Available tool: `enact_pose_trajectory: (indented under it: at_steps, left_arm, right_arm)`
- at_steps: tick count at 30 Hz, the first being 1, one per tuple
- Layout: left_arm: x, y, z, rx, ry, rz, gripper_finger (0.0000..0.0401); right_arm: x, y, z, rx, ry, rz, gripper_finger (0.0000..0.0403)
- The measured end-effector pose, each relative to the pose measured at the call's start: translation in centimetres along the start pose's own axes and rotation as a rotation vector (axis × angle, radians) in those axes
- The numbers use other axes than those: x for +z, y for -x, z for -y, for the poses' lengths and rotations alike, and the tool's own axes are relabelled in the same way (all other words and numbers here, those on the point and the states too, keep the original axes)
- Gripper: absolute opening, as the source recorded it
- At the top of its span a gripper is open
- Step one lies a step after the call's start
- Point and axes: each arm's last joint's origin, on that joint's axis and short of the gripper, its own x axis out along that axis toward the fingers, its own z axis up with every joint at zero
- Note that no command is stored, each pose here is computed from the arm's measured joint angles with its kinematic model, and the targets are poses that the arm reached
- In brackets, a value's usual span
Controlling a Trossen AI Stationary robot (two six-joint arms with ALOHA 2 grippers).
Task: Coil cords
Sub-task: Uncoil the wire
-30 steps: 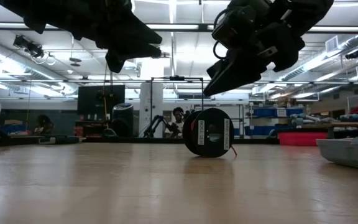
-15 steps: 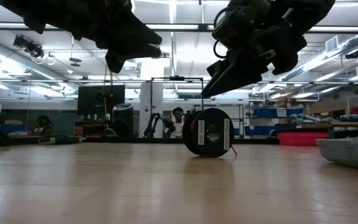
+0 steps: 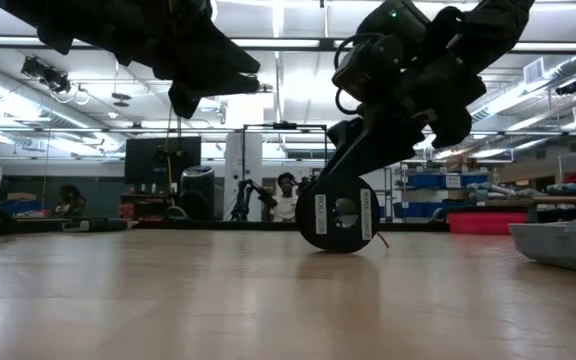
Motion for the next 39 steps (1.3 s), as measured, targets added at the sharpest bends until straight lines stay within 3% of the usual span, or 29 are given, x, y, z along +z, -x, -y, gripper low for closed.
enact_pose_trajectory:
  at_steps: [17,24,28,36,39]
  left_arm:
    - [-0.1,0.0,0.0,0.005,-0.003,-0.013,0.0152]
    - [-0.1,0.0,0.0,0.005,-0.003,-0.013,0.0152]
    - [-0.1,0.0,0.0,0.005,-0.002,-0.013,0.0152]
    - [0.1,0.0,0.0,0.004,0.005,0.016,0.0152]
    - [0.6,0.0,0.3,-0.019,0.015,0.067,0.0152]
  right_arm:
    - [-0.8,0.0,-0.1,-0.015,-0.038,-0.085,0.0107]
    - [-1.2,0.1,-0.2,-0.005,-0.021,-0.126,0.0011]
    - [-1.3,0.2,0.1,-0.012,-0.031,-0.133,0.0005]
    - [0.1,1.8,1.5,-0.09,-0.111,-0.026,0.0002]
    - [1.5,3.3,1.7,-0.169,-0.126,0.054,0.0002]
